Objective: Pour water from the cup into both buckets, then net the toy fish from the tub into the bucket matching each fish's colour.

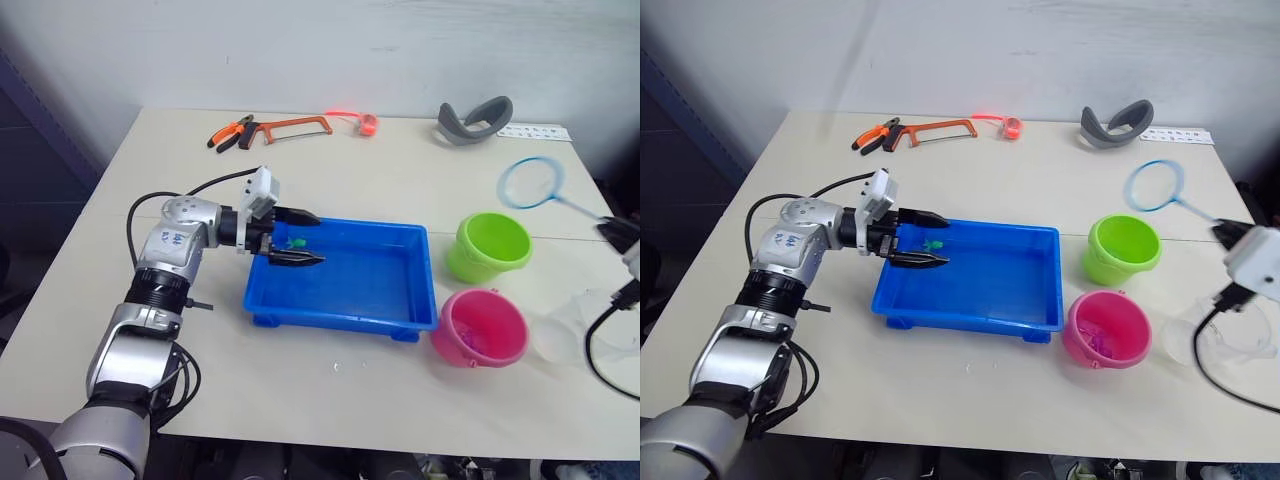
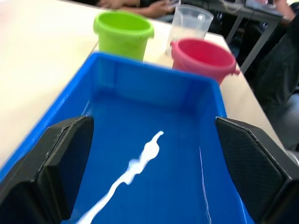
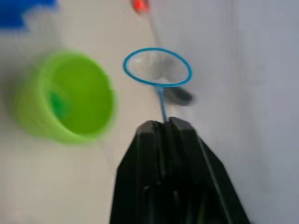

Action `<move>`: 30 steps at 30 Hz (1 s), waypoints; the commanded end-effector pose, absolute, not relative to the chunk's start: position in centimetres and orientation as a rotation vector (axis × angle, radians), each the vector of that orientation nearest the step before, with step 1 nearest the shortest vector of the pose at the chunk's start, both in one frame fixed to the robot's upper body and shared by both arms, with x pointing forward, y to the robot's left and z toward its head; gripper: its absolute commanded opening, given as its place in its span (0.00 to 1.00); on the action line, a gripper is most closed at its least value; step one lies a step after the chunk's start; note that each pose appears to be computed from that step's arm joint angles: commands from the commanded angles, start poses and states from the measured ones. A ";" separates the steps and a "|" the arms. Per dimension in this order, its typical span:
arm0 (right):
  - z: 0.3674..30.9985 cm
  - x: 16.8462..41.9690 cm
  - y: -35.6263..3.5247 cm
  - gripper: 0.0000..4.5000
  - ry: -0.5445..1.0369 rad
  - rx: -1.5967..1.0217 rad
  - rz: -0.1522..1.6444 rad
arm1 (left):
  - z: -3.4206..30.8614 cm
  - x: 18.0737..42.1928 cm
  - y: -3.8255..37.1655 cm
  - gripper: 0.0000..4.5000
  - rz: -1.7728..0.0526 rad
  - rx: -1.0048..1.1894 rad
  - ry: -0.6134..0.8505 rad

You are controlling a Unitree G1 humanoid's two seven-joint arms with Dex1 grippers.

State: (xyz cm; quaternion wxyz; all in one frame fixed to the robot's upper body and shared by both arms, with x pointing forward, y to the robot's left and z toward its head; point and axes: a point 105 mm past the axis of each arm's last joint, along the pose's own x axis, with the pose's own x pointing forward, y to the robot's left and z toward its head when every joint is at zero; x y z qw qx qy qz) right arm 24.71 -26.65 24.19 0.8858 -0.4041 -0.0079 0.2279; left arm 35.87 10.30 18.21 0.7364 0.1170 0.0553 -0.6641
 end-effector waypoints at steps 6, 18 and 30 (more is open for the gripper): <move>23.4 23.6 -16.4 0.00 0.092 -0.420 0.909 | 18.6 35.3 14.2 1.00 -1.335 0.320 0.135; 17.3 28.7 -13.1 0.00 0.304 -0.377 0.970 | 18.9 34.3 18.7 1.00 -1.175 0.328 0.184; 15.1 33.1 -10.8 0.00 0.306 -0.367 0.940 | 19.4 34.2 18.3 1.00 -1.144 0.344 0.157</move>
